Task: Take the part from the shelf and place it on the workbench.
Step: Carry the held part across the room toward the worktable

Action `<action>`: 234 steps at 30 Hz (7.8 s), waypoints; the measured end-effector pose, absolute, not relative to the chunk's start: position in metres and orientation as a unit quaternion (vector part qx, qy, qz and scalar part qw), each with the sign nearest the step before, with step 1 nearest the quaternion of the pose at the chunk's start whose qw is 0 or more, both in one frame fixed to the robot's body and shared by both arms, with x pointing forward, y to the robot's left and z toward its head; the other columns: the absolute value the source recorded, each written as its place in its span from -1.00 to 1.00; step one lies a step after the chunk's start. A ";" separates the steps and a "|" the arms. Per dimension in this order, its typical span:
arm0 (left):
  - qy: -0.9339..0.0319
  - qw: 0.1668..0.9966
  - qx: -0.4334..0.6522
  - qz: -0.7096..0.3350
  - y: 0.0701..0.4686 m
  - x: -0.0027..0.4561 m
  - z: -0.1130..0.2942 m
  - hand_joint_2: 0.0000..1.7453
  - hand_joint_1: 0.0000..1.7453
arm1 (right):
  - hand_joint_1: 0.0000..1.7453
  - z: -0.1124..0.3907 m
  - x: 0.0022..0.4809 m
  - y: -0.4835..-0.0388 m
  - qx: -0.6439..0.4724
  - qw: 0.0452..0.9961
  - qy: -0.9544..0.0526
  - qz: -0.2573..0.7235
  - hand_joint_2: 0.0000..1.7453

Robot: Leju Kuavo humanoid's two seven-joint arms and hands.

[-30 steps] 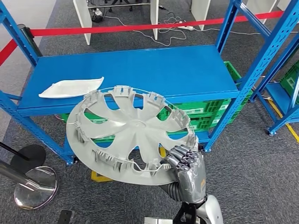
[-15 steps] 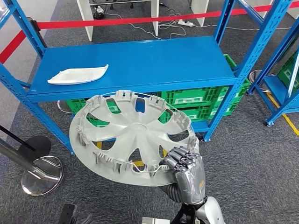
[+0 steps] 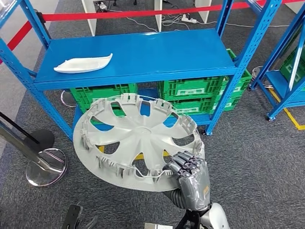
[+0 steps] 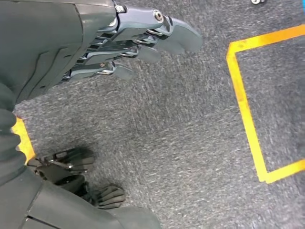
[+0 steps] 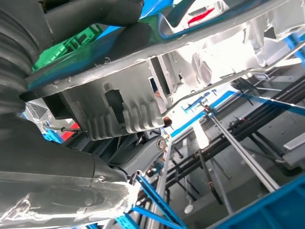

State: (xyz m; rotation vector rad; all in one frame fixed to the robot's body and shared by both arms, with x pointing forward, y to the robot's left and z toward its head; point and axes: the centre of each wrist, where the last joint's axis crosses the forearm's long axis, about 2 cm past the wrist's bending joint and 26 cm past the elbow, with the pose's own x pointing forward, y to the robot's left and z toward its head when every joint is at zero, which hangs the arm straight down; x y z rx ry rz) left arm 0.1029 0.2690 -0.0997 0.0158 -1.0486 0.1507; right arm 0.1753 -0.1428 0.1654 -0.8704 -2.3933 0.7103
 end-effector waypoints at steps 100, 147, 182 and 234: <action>-0.482 0.876 -0.021 -0.001 0.267 0.087 -0.103 1.00 -1.00 | 1.00 0.161 0.132 -0.170 -0.352 0.304 -0.850 0.246 1.00; -0.482 0.876 -0.032 -0.008 0.237 0.100 -0.098 1.00 -1.00 | 1.00 0.168 0.122 -0.200 -0.395 0.293 -0.841 0.227 1.00; -0.482 0.876 -0.019 0.010 0.242 0.100 -0.099 1.00 -1.00 | 1.00 0.174 0.124 -0.207 -0.411 0.283 -0.841 0.209 1.00; -0.480 0.877 -0.013 0.019 0.242 0.099 -0.099 1.00 -1.00 | 1.00 0.175 0.124 -0.217 -0.441 0.297 -0.827 0.181 1.00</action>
